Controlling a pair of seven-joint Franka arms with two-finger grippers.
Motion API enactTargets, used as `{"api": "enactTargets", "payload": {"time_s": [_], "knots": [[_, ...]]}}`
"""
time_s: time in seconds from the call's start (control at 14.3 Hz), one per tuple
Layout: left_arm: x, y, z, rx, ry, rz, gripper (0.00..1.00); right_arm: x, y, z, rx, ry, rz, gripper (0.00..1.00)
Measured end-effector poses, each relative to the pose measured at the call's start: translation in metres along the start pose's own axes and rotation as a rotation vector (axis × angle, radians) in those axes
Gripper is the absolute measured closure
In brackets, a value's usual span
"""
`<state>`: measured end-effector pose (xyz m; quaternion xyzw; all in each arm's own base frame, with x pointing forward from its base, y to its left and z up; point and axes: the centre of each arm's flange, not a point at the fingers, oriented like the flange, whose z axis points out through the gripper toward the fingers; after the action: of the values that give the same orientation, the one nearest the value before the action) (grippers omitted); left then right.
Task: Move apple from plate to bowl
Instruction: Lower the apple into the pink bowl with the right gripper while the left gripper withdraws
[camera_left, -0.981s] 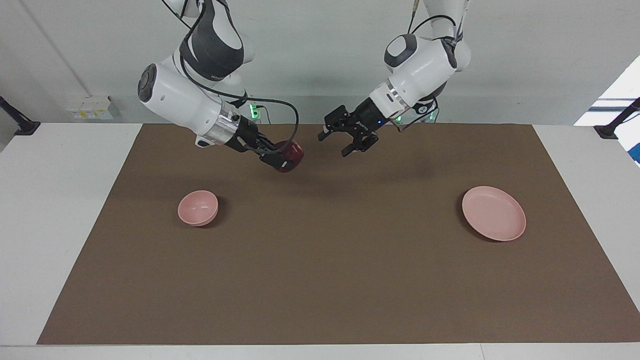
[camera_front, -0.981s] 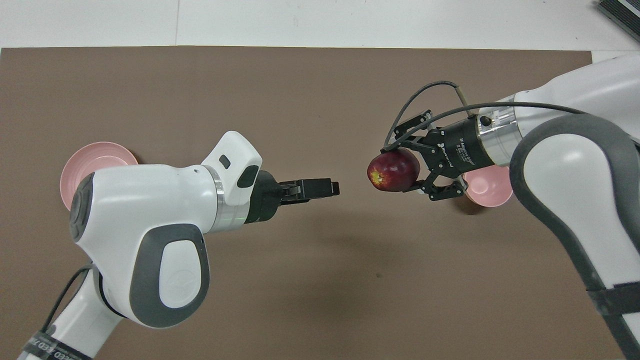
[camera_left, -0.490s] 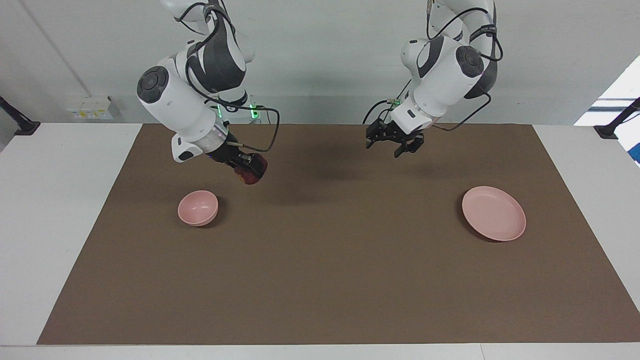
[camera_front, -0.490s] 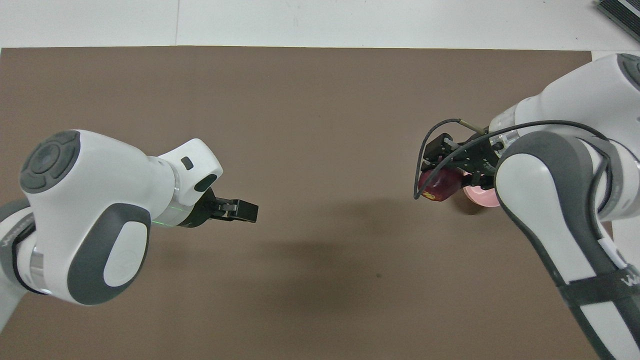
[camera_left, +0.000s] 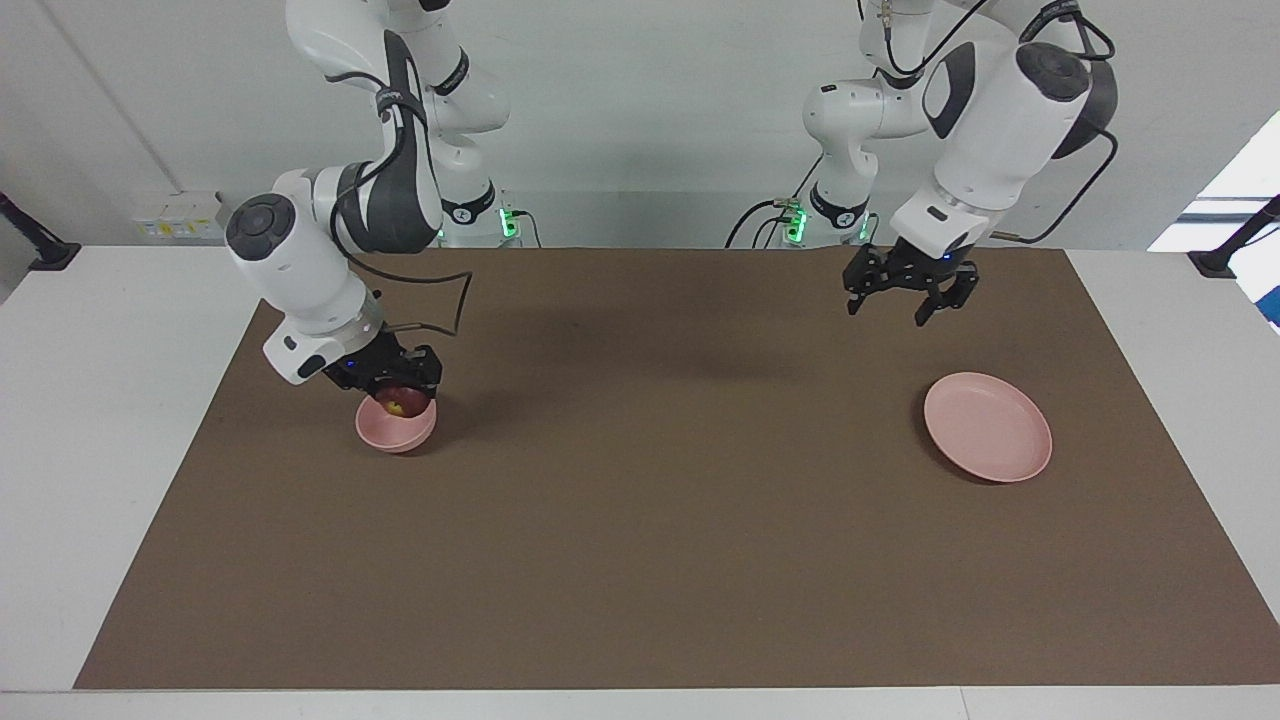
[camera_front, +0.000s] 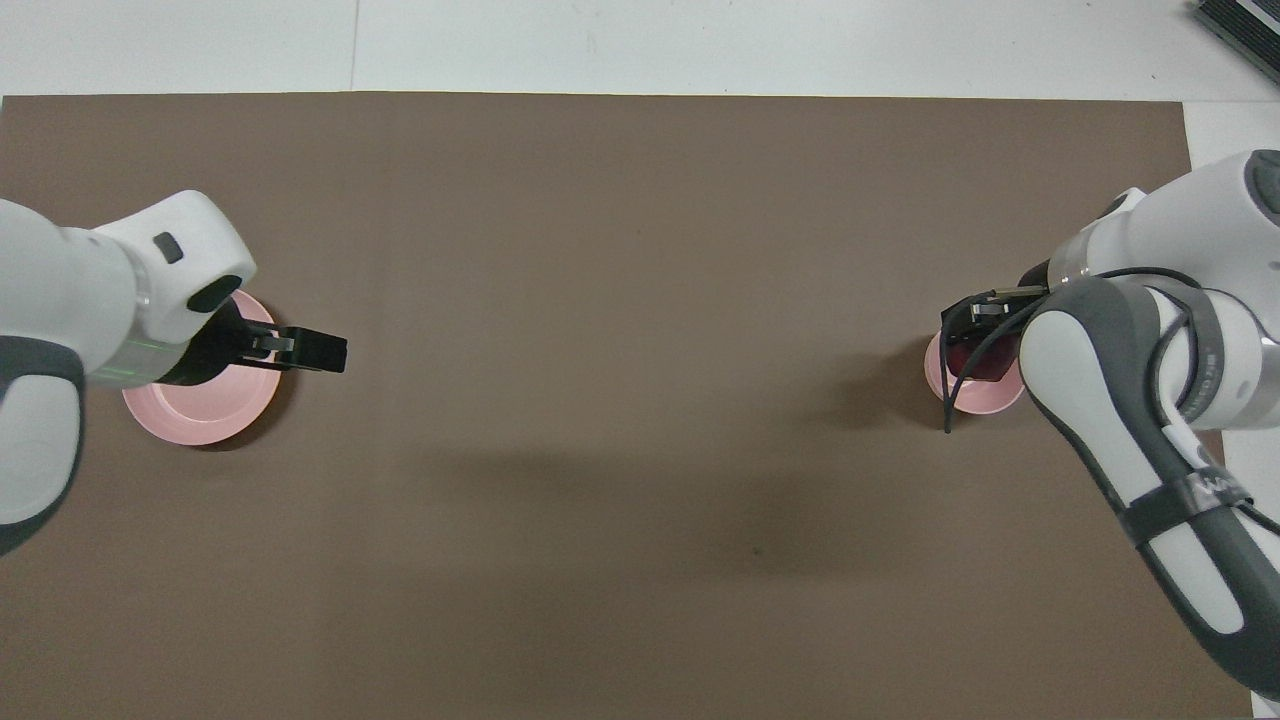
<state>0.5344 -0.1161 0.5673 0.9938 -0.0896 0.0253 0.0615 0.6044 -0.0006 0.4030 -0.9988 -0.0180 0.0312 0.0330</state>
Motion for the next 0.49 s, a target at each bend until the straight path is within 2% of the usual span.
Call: {"api": "enactTargets", "payload": {"time_s": [0.21, 0.49], "knots": [[-0.003, -0.021, -0.051, 0.010, 0.004, 0.005, 0.00, 0.001, 0.013, 0.017, -0.011, -0.019, -0.030, 0.21], [-0.011, -0.027, -0.099, 0.072, 0.004, 0.012, 0.00, -0.003, 0.021, 0.032, -0.015, -0.009, -0.030, 0.21]]}}
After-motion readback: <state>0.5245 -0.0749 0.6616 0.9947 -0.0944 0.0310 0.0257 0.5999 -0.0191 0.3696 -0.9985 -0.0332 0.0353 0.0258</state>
